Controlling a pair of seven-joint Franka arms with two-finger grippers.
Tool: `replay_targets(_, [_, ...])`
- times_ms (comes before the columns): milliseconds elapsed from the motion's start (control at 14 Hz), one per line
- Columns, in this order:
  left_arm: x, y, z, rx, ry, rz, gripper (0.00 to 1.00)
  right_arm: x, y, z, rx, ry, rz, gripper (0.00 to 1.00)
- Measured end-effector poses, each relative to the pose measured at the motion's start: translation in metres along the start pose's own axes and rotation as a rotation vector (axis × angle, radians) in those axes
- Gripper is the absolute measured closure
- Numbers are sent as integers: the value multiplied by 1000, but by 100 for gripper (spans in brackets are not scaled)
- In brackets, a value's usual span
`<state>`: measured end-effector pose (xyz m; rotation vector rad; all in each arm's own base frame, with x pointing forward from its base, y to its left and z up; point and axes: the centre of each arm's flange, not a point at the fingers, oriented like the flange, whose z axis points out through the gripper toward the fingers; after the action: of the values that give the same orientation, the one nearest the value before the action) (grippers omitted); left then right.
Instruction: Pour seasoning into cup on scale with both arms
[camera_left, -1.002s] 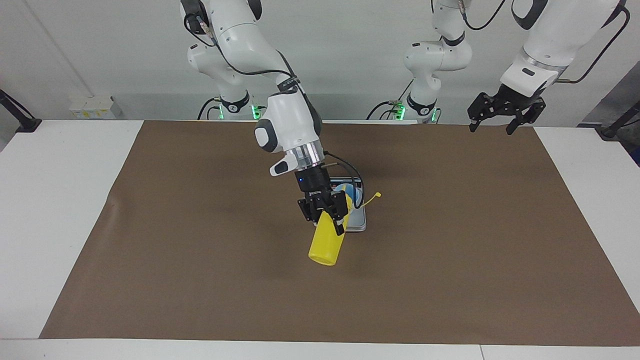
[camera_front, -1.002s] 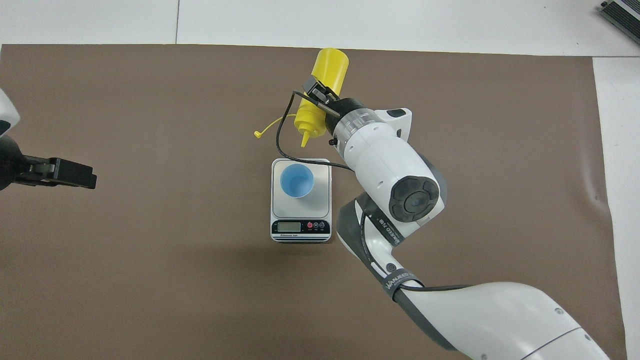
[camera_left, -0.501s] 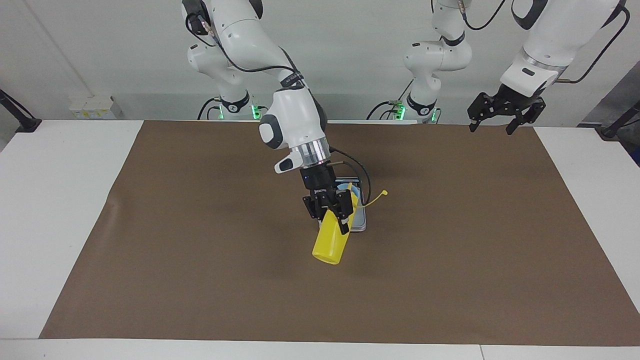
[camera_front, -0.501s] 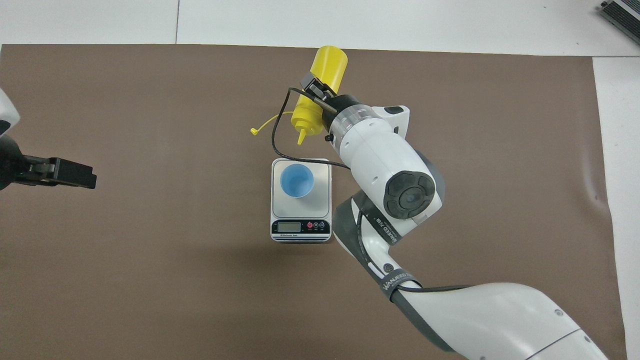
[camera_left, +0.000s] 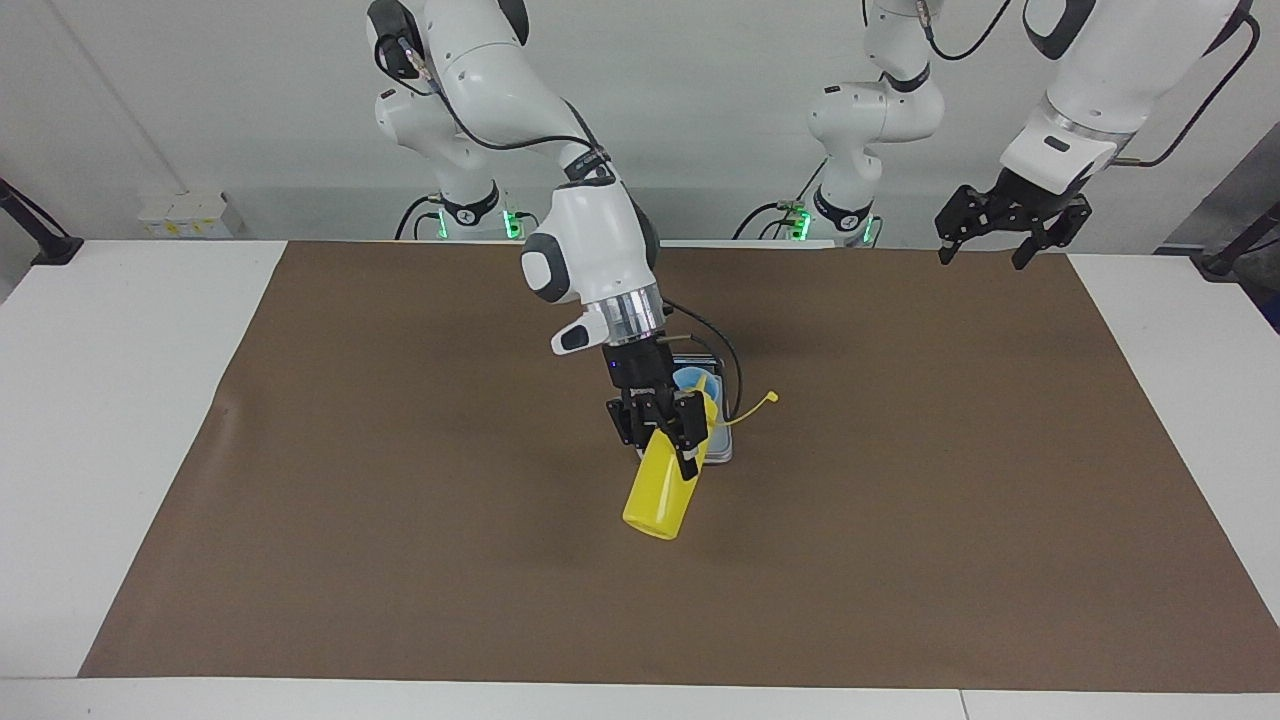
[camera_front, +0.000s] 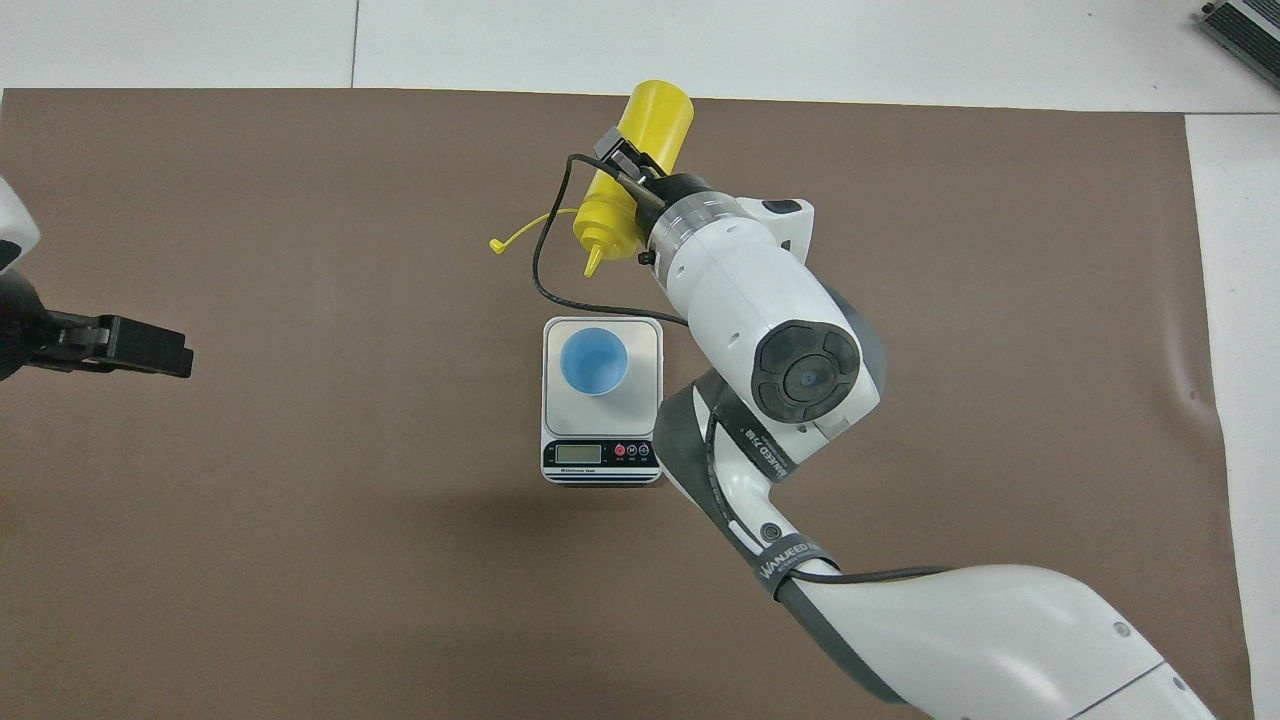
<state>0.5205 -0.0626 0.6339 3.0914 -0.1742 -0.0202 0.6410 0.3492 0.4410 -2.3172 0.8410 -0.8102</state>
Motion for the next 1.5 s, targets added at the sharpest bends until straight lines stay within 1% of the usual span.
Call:
replay_targets(429, [0, 0, 0, 0, 0, 0, 0, -5, 8, 34, -16, -3, -9, 45])
replay_targets(1503, [0, 0, 0, 0, 0, 0, 0, 3, 10, 35, -18, 12, -19, 45])
